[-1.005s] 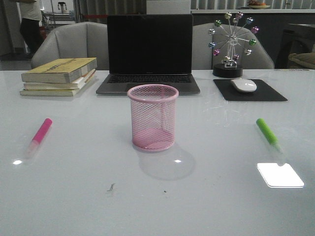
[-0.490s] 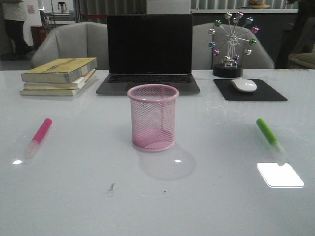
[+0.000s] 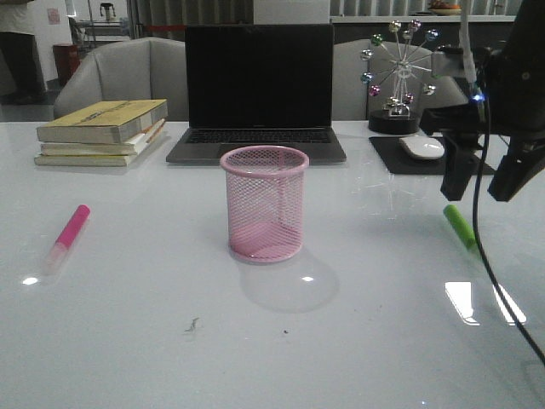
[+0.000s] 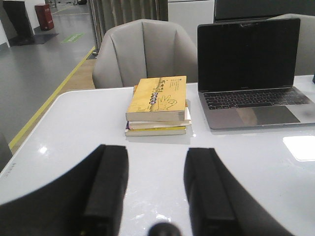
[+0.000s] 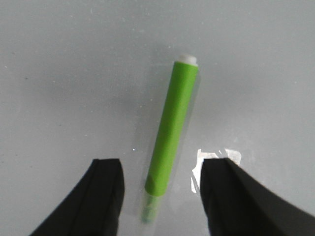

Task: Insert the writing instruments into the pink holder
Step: 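Lower the right gripper onto the lime-green marker and close on it, then lift the green marker and carry it over the pink holder, then lower the green marker into the holder and open the right gripper, then withdraw the right gripper away from the holder, then lower the left gripper onto the pink marker and close on it, then lift the pink marker upright and carry it above the holder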

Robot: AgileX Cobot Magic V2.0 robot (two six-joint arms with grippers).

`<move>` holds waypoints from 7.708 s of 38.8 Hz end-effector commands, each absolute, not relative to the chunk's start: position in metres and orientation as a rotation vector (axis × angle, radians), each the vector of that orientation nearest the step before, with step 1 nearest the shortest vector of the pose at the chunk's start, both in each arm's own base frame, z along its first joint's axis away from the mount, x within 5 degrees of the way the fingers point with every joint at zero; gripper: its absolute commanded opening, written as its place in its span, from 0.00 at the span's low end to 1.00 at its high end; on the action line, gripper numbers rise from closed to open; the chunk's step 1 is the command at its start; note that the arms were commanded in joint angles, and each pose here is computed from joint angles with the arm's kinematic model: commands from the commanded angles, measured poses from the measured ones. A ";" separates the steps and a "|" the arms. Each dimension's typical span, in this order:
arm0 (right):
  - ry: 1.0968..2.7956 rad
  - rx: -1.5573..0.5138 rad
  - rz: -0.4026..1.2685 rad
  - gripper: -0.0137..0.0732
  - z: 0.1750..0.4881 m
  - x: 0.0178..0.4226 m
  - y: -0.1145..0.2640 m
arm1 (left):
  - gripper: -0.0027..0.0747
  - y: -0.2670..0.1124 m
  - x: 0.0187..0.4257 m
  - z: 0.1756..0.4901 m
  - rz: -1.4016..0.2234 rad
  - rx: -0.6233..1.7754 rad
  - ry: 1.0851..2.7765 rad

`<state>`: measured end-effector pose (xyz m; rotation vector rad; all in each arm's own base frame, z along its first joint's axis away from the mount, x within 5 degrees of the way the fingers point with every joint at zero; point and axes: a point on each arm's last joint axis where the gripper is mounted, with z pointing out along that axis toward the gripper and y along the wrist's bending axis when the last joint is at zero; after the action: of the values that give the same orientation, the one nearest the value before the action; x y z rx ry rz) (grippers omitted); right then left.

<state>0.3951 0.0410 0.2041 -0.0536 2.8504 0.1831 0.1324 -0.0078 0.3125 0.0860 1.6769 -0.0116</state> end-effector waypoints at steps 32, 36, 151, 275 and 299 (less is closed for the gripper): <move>2.805 -0.059 0.145 0.67 0.183 0.415 0.040 | 0.48 -0.008 0.134 0.329 -0.026 0.068 1.576; 2.806 -0.086 0.110 0.48 0.182 0.415 0.038 | 0.48 -0.008 0.134 0.329 -0.026 0.068 1.576; 1.880 -0.187 0.124 0.68 0.366 0.260 0.049 | 0.48 -0.008 0.134 0.330 -0.026 0.068 1.568; 2.044 -0.022 -0.006 0.68 0.324 0.145 0.000 | 0.15 -0.092 0.432 0.167 -0.223 0.039 3.002; 2.097 -0.023 -0.005 0.68 0.320 0.143 0.000 | 0.16 -0.167 0.418 0.288 -0.343 0.284 2.351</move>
<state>0.1403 0.0014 0.3048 -0.0158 2.1945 0.0136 0.4292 -0.1506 0.2112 0.2751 2.6444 -0.2566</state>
